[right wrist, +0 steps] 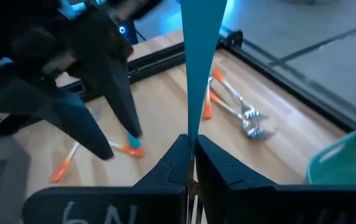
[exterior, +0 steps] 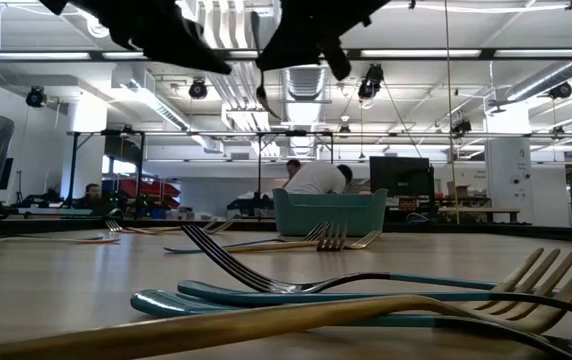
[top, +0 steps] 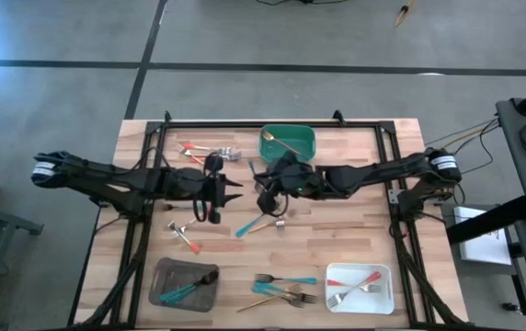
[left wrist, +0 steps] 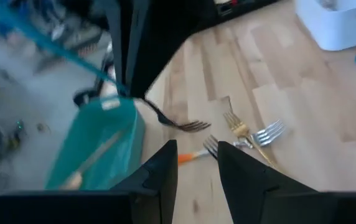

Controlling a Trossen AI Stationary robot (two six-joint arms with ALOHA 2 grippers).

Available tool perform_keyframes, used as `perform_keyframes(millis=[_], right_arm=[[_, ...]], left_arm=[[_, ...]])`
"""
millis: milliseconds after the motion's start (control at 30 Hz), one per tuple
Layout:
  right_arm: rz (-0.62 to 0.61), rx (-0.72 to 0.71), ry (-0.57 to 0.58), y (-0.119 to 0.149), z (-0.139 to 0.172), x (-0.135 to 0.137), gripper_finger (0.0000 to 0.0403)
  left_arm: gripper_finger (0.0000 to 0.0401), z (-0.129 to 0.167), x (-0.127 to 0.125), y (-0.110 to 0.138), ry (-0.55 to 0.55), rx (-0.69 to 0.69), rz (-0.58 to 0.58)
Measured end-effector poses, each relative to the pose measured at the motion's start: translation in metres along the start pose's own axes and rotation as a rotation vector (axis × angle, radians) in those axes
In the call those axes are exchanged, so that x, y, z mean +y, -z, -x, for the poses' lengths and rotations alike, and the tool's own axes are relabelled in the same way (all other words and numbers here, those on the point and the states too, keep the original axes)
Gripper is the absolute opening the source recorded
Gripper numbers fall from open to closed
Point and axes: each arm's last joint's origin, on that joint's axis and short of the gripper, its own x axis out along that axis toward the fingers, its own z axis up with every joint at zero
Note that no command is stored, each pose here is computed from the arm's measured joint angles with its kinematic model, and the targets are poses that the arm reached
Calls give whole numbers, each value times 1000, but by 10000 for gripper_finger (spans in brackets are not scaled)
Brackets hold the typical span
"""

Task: Sort silverware by color (type)
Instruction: Put the blue fork into the black bin

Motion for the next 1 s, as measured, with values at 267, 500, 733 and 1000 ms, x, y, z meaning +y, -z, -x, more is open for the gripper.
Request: perform_keyframes(millis=[267,500,733,1000], right_arm=[[185,-20,101,-9,-33,5,9],[224,-72,137,-29,-32,4,9],[221,-106,224,-38,-26,-4,9],[200,-113,255,-40,-27,-9,9]], left_arm=[[97,-3,21,7,-215,36,19],[98,14,60,4,-470,-50,293],[98,23,65,-11,-324,-266,411],[98,16,66,-17,-323,-349,453]])
